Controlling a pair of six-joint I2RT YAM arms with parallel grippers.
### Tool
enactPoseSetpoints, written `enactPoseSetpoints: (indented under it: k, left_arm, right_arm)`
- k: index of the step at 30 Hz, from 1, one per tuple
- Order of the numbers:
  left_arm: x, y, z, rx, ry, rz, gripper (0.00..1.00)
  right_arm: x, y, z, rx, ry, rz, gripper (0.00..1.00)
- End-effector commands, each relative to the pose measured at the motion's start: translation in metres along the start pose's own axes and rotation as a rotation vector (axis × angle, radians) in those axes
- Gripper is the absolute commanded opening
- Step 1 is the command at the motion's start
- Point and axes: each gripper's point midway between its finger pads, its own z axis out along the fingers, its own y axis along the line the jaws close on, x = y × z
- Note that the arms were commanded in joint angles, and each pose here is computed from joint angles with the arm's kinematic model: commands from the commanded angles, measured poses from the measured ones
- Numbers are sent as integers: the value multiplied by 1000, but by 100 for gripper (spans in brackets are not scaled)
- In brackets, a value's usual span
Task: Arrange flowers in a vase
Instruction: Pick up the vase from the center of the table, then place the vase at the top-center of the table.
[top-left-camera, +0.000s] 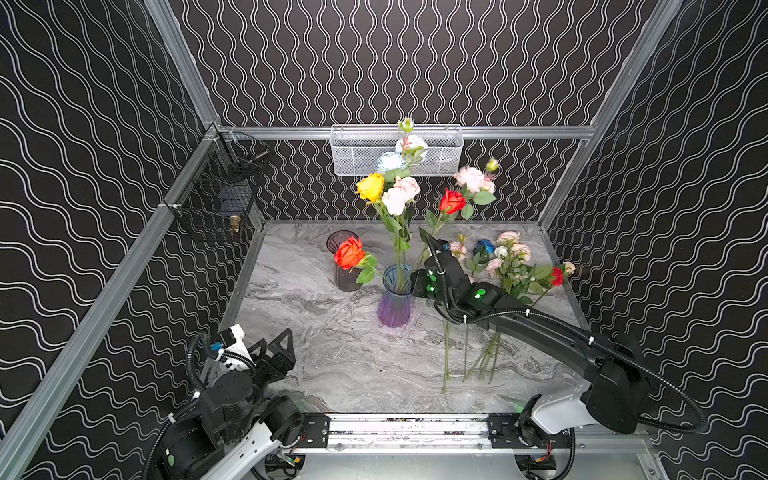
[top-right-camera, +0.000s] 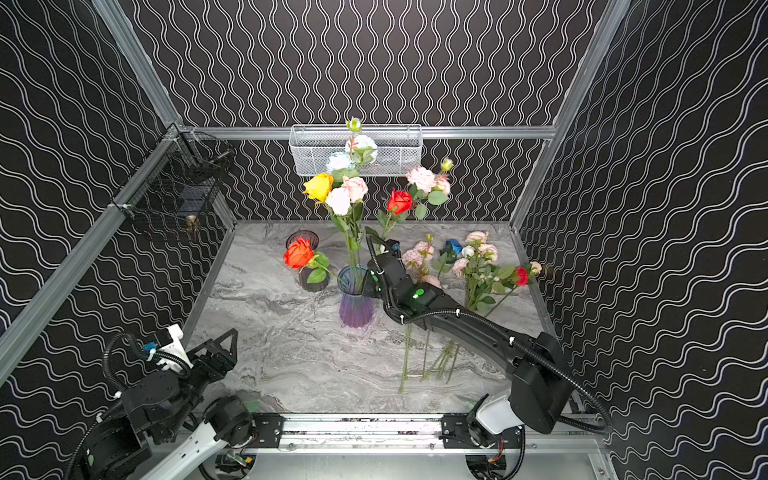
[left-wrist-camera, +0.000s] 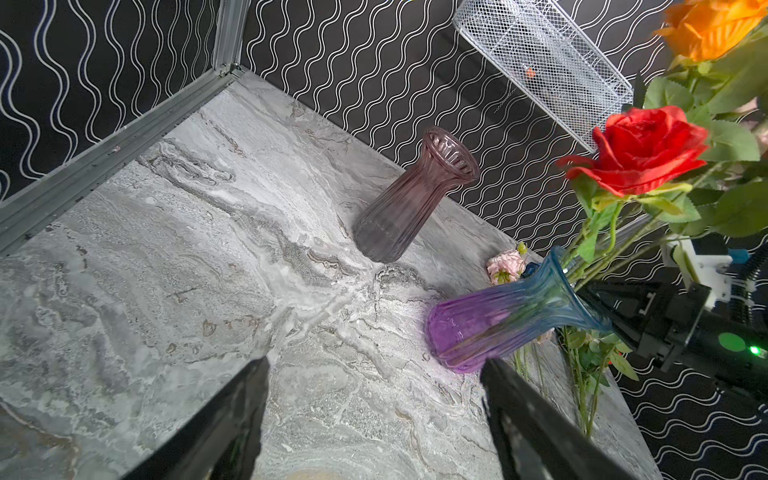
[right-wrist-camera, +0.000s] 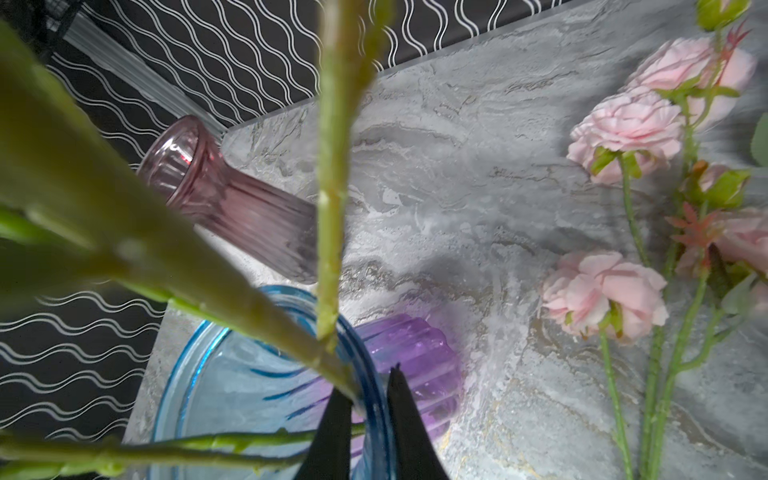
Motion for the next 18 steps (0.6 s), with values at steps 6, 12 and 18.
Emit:
enactPoseSetpoints:
  k: [6,12,18]
  left_arm:
    - [-4,-1,0,0,-20,-7,84]
    - [-5,-1,-1,4,-20,-7,84]
    - [-4,-2,0,4,-19,0,84]
  right_arm:
    - [-26,-29,15,137,12,-112,6]
    - [-50,-47,42,155,17,-101,5]
    - [-82,-58,67,165,5,-88,5]
